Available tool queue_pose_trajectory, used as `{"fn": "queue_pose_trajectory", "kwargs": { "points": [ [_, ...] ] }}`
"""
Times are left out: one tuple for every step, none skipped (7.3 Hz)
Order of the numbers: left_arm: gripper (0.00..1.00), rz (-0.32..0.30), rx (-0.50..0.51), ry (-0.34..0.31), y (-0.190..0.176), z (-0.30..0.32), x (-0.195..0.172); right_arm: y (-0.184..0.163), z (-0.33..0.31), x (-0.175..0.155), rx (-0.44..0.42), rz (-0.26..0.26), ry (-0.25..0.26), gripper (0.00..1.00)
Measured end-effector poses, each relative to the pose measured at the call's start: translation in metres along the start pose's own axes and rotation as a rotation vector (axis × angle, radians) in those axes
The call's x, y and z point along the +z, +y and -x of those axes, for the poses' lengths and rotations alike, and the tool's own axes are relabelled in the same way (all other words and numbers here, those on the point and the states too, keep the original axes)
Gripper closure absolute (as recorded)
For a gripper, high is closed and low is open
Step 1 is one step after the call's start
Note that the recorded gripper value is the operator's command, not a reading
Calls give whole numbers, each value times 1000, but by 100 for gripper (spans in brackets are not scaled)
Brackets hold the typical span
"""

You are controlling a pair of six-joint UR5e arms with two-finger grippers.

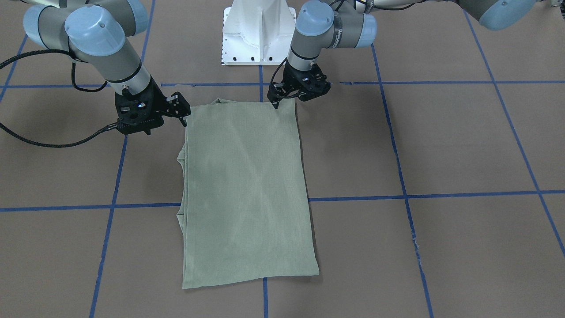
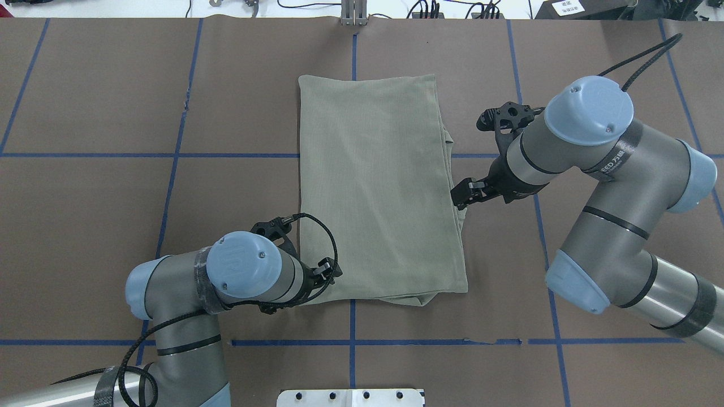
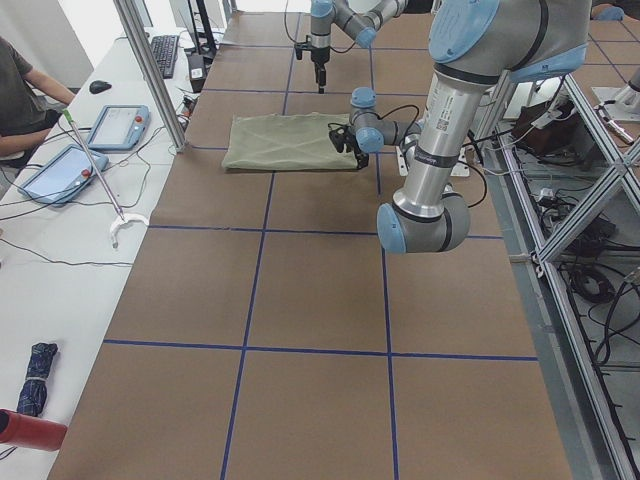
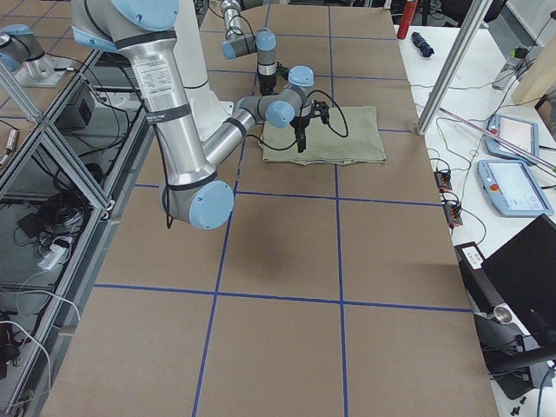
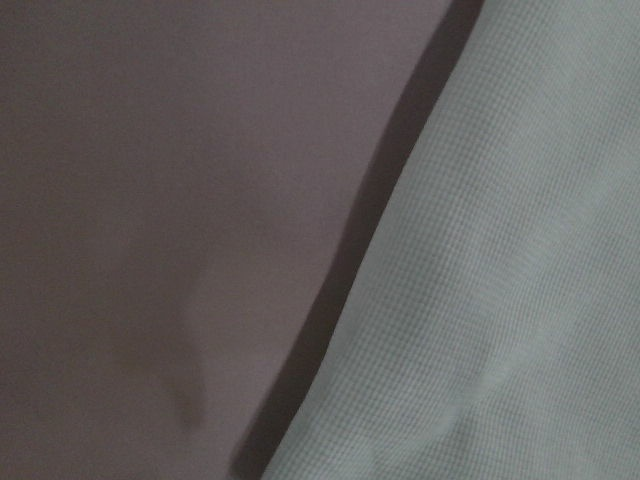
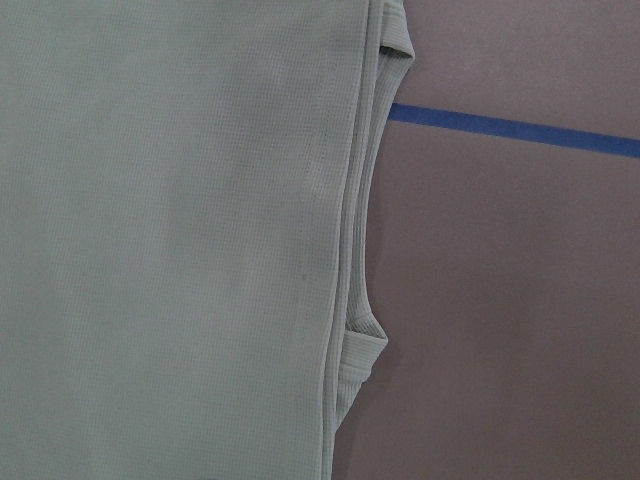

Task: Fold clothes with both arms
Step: 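Lower the right gripper to the shirt's other near corner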

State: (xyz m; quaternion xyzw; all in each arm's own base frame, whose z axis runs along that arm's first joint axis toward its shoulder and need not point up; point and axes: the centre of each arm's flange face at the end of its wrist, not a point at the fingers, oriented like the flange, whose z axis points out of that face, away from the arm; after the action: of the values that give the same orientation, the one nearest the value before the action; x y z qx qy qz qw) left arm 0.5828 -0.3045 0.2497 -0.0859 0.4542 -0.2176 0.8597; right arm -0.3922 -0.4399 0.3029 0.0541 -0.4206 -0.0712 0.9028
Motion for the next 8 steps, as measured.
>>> {"fn": "queue_pose_trajectory", "kwargs": {
  "points": [
    [12, -2, 0, -5, 0, 1, 3, 0, 0, 0, 0, 1, 0, 0],
    [17, -2, 0, -8, 0, 1, 4, 0, 0, 1, 0, 2, 0, 0],
    [24, -2, 0, -11, 1, 2, 6, 0, 0, 1, 0, 3, 0, 0],
    [32, -3, 0, -14, 0, 2, 8, 0, 0, 1, 0, 3, 1, 0],
    [39, -4, 0, -15, 1, 3, 8, 0, 0, 1, 1, 3, 1, 0],
    [47, -6, 2, -14, 1, 3, 9, 0, 0, 1, 1, 3, 1, 0],
    [57, -6, 2, -13, 1, 2, 9, 0, 0, 1, 0, 3, 0, 0],
    [73, -5, 3, -11, 1, 1, 8, 0, 0, 1, 0, 3, 0, 0]
  ]
}}
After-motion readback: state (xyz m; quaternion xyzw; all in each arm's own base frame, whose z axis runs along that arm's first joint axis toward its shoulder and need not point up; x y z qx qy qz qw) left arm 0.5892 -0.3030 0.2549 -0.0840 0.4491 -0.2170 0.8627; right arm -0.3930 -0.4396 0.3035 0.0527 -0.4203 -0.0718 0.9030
